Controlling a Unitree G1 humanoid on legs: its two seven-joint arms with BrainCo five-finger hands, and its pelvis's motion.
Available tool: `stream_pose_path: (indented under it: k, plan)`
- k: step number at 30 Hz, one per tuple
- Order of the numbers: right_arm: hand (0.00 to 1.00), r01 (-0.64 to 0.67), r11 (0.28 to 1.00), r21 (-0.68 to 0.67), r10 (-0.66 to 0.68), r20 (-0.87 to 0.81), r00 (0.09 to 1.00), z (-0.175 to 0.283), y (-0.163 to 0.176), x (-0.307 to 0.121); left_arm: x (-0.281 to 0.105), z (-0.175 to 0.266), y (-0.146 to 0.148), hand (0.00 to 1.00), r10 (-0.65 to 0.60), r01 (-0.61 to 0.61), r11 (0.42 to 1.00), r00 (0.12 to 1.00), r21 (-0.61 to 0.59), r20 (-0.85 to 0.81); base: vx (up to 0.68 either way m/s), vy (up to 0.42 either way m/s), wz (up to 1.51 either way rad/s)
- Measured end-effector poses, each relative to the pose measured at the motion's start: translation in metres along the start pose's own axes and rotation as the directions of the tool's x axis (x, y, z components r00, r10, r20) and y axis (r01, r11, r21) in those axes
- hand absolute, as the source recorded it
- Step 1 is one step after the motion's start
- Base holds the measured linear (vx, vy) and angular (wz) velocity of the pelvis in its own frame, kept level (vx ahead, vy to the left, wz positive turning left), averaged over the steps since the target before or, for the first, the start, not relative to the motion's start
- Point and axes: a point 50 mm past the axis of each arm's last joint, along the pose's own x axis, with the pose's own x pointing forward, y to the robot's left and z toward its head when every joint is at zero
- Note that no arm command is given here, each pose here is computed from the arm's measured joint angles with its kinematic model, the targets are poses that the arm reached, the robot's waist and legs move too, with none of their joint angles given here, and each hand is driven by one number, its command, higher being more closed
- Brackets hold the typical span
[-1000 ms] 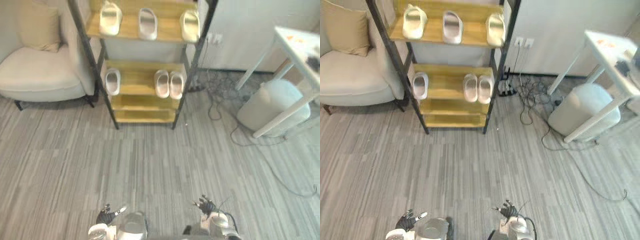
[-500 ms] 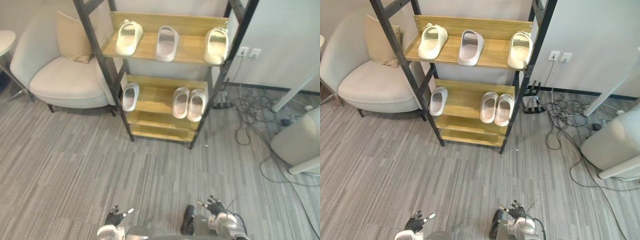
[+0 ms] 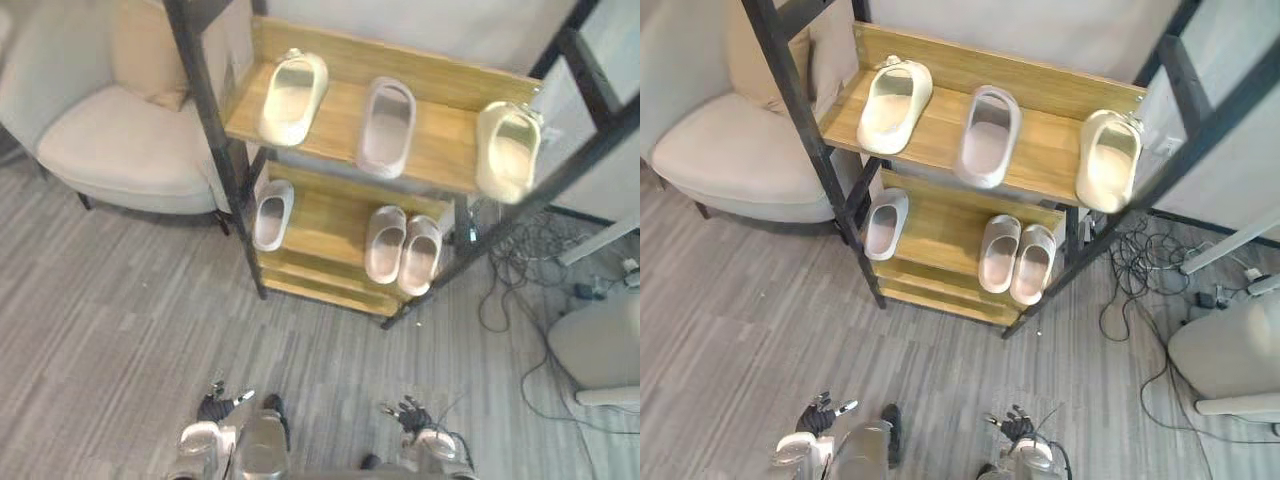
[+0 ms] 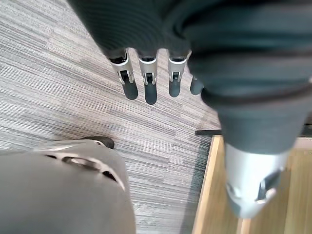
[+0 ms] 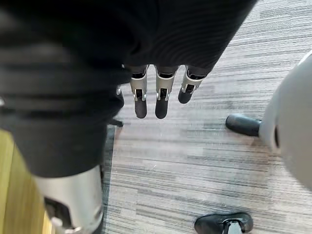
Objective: Organize the slippers on the shoe rack
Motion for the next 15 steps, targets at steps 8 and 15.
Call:
stream_pose_path:
  k: [8,15]
  plan:
    - [0.00,-0.015,1.000,-0.015,0.014,-0.010,1.000,-0.003,0.002,-0.001,-0.003,-0.010,-0.007,0.00,-0.032,0.033,0.999,0.999,0.028,-0.030,0.22,0.117,-0.03]
    - [0.00,0.023,0.999,-0.044,-0.024,-0.010,1.000,-0.003,-0.019,-0.001,-0.007,-0.017,-0.034,0.00,-0.090,0.090,0.996,0.994,-0.007,-0.054,0.17,-0.110,0.13]
